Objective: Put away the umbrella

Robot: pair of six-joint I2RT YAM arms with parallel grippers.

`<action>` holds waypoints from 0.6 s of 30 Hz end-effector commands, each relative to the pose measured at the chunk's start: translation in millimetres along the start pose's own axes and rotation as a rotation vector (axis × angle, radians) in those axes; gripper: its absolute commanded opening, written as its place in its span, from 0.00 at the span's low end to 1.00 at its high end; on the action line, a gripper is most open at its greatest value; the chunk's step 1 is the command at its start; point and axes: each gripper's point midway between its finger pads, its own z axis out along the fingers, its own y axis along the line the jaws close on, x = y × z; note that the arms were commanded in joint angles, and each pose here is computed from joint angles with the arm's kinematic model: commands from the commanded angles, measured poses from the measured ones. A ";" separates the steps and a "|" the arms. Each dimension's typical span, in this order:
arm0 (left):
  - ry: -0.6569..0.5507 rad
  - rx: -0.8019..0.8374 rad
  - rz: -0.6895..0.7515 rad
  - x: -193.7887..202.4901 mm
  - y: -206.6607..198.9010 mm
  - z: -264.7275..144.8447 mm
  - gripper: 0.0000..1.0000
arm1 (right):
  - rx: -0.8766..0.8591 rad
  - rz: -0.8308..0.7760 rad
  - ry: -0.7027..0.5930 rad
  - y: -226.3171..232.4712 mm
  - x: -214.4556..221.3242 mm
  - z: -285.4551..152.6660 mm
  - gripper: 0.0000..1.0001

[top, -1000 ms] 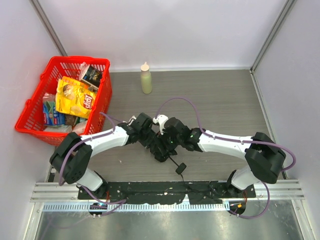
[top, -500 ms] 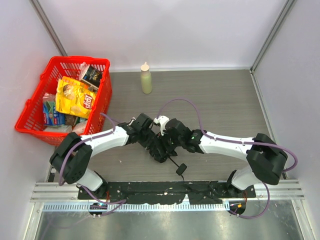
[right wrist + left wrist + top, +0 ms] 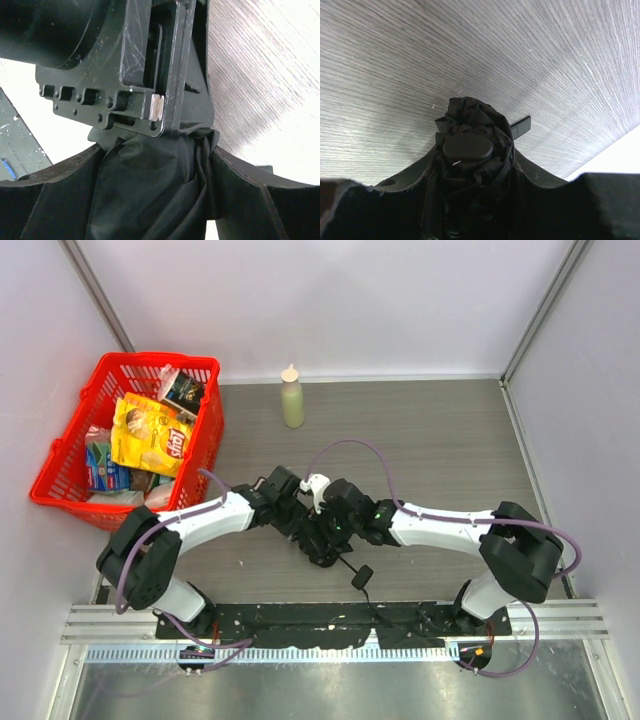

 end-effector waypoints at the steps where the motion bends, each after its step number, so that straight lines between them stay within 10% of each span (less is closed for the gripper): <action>1: 0.099 0.131 -0.026 20.0 -28.8 -24.9 0.00 | -0.008 -0.039 -0.116 1.1 -33.7 11.2 0.77; 3: 0.098 0.140 -0.031 19.6 -27.2 -27.3 0.00 | -0.029 -0.013 -0.118 -1.4 -30.9 15.6 0.69; 7: 0.088 0.170 -0.041 17.8 -27.2 -28.0 0.00 | -0.140 0.061 -0.172 12.0 -34.5 15.9 0.03; 18: -0.023 0.235 0.120 1.7 -34.1 -16.9 0.00 | -0.317 0.293 -0.293 10.8 -49.2 -12.4 0.01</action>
